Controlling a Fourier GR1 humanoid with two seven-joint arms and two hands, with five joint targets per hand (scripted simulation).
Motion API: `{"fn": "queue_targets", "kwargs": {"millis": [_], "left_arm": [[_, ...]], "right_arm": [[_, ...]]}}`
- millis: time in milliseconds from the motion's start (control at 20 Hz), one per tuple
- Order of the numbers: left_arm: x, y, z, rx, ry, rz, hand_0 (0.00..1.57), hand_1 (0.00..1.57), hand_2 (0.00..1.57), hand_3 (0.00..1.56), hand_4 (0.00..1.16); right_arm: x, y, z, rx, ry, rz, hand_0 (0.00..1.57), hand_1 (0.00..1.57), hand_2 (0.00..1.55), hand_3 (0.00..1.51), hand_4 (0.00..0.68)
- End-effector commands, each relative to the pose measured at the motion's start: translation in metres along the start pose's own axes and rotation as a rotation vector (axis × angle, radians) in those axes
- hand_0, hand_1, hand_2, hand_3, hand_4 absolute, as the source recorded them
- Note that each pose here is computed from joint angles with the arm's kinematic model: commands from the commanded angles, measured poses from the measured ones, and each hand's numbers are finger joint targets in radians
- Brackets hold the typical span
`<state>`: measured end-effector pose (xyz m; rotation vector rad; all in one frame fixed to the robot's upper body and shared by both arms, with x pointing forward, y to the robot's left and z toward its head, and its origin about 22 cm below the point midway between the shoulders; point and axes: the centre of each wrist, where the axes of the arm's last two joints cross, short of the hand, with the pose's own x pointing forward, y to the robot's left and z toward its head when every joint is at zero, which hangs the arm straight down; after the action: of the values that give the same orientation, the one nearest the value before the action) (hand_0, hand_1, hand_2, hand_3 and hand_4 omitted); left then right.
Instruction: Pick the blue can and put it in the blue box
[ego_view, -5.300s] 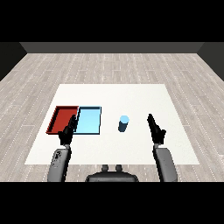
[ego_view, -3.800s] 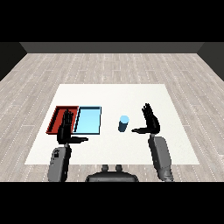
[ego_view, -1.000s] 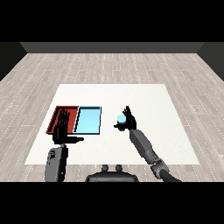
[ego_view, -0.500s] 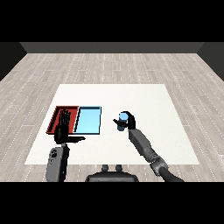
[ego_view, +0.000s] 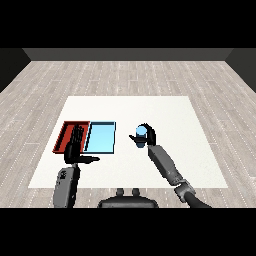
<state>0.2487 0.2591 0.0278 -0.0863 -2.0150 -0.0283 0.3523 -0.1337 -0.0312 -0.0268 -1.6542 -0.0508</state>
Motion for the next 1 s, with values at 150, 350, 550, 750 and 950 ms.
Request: {"fn": "queue_targets", "kwargs": {"millis": [150,350,550,750,950], "left_arm": [[-0.005,-0.041,-0.0033,-0.063,0.064,0.033,0.00,0.00,0.00,0.00,0.00],[-0.012,-0.057,-0.0113,-0.119,0.125,0.023,0.00,0.00,0.00,0.00,0.00],[-0.021,-0.071,-0.0093,-0.141,0.147,0.039,0.00,0.00,0.00,0.00,0.00],[-0.022,-0.075,-0.0099,-0.140,0.148,0.040,0.00,0.00,0.00,0.00,0.00],[-0.021,-0.077,-0.0077,-0.181,0.166,0.102,0.00,0.00,0.00,0.00,0.00]], "right_arm": [[0.043,-0.016,-0.009,0.043,-0.142,0.088,1.43,1.43,1.45,1.39,0.624],[0.081,-0.007,-0.018,0.066,-0.195,0.098,1.43,1.43,1.45,1.40,0.617],[0.084,-0.011,0.014,0.057,-0.208,0.110,1.44,1.44,1.44,1.41,0.620],[0.090,-0.006,0.024,0.072,-0.210,0.139,1.42,1.42,1.44,1.41,0.622],[0.102,-0.028,0.037,0.052,-0.219,0.152,1.43,1.43,1.45,1.40,0.616]]}}
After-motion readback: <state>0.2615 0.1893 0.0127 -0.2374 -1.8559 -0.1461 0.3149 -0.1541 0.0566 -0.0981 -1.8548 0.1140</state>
